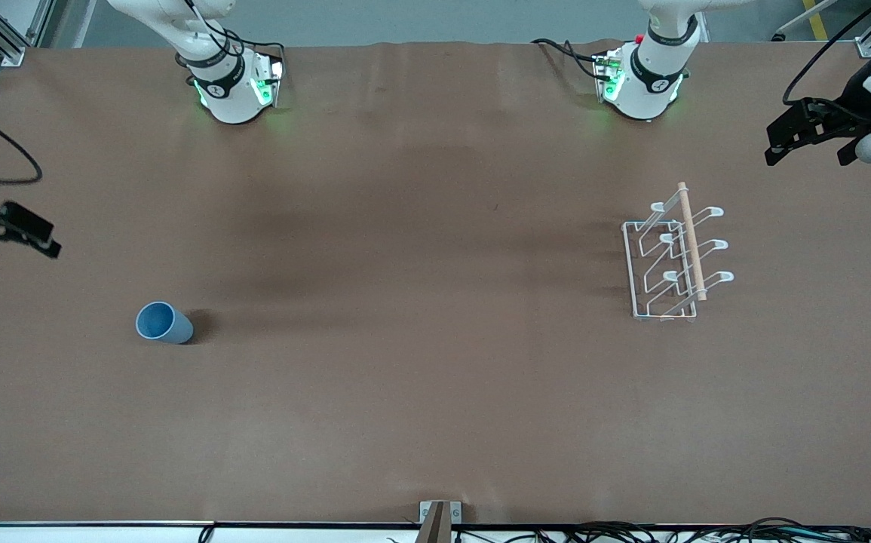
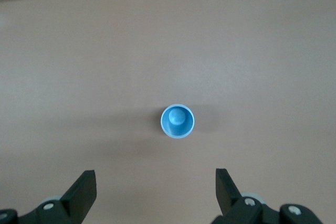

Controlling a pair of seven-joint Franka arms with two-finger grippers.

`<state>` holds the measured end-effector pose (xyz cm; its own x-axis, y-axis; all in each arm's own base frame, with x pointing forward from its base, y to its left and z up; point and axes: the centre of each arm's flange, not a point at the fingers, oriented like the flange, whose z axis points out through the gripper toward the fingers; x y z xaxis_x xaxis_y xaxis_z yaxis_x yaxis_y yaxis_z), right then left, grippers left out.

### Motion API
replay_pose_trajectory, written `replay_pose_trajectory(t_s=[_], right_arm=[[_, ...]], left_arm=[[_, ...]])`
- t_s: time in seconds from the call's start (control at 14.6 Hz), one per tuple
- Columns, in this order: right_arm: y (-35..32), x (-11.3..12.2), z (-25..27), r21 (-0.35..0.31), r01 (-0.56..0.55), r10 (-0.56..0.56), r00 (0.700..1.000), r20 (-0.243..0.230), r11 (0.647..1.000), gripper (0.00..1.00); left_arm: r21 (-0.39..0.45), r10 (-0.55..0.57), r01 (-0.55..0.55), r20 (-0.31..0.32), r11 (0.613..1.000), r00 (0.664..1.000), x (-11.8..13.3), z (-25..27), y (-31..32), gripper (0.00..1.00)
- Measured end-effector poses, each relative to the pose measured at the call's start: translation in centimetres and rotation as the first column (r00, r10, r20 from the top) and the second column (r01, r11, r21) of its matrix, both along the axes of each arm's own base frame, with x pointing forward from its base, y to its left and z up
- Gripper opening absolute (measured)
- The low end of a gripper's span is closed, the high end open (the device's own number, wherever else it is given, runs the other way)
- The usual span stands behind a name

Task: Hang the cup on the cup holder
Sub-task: 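Move the right gripper down toward the light blue cup, then close the right gripper on the blue cup's side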

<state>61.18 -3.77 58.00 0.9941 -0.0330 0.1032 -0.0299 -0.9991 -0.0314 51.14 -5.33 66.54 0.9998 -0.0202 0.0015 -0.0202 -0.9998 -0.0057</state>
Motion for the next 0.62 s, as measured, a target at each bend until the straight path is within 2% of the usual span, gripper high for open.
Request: replay_pose_trajectory(t_s=[0.27, 0.41, 0.62], right_arm=[[-1.4, 4.0, -9.8, 0.001, -0.002, 0.002, 0.999, -0.055, 1.000, 1.00], [-2.8, 4.5, -14.0, -0.001, -0.024, 0.024, 0.998, -0.061, 1.000, 1.00], [-4.2, 3.7, -18.5, -0.004, -0.039, 0.039, 0.997, -0.061, 0.999, 1.00]], left_arm=[[-0.003, 0.001, -0.001, -0.005, 1.000, 1.000, 0.2, -0.2, 0.1, 1.00], [-0.003, 0.002, -0.002, -0.008, 1.000, 1.000, 0.3, -0.4, 0.1, 1.00], [-0.004, 0.002, -0.002, -0.010, 1.000, 1.000, 0.4, -0.5, 0.1, 1.00]])
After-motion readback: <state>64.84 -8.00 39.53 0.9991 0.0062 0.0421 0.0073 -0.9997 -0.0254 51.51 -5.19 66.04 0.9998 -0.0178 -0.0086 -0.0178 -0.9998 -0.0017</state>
